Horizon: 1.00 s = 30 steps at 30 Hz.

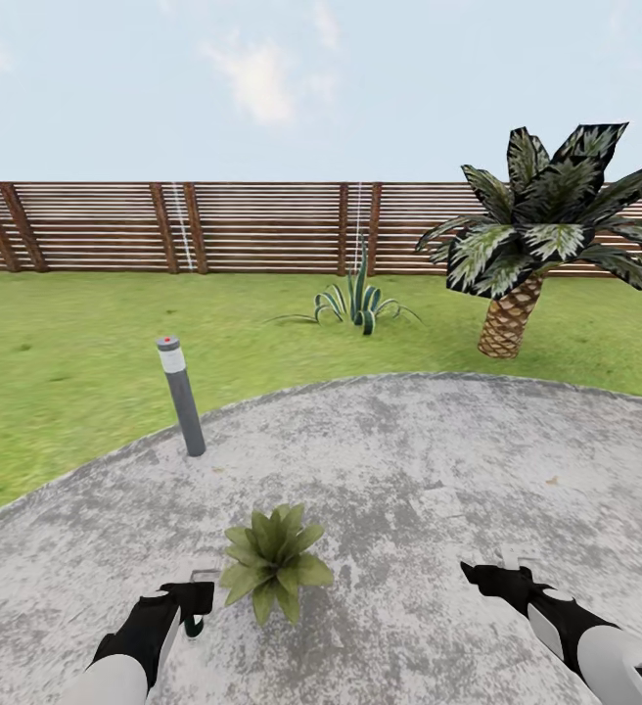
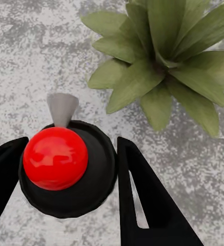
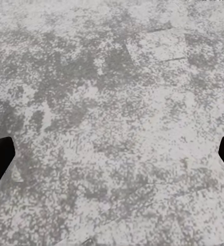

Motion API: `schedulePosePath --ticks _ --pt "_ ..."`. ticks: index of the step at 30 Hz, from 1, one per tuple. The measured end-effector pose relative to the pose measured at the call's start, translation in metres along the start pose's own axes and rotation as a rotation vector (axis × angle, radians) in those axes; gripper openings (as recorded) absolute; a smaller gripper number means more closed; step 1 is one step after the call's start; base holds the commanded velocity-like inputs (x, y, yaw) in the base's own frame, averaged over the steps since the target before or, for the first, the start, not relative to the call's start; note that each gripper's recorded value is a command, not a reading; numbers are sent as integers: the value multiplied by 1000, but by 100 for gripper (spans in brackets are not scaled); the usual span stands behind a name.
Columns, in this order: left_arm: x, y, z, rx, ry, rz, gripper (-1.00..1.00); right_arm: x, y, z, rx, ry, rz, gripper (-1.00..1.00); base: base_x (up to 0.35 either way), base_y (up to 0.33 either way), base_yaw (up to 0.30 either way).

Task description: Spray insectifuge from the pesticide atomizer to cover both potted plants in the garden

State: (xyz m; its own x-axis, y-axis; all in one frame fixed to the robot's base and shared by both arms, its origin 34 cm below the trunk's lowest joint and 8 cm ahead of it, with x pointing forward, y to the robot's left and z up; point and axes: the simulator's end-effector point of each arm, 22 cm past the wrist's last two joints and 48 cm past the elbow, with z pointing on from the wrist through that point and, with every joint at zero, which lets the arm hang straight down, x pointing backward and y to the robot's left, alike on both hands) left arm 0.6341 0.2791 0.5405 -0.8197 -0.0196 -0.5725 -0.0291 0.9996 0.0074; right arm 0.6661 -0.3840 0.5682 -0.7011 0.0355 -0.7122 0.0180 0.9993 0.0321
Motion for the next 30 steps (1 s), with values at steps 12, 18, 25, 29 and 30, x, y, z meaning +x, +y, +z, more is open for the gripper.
schedulePosePath --ticks 12,18,25,29,30 --pt "-4 0 -2 0 -9 0 -100 -5 0 -2 0 -9 0 100 243 92 -145" --pt "-4 0 -2 0 -9 0 -100 -5 0 -2 0 -9 0 100 34 9 -5" --pt "-4 0 -2 0 -9 0 -100 -5 0 -2 -1 -9 0 100 232 214 -197" --pt "-4 0 -2 0 -9 0 -100 -5 0 -2 0 -9 0 100 290 91 -115" --pt "-4 0 -2 0 -9 0 -100 -5 0 -2 0 -9 0 100 301 23 -35"
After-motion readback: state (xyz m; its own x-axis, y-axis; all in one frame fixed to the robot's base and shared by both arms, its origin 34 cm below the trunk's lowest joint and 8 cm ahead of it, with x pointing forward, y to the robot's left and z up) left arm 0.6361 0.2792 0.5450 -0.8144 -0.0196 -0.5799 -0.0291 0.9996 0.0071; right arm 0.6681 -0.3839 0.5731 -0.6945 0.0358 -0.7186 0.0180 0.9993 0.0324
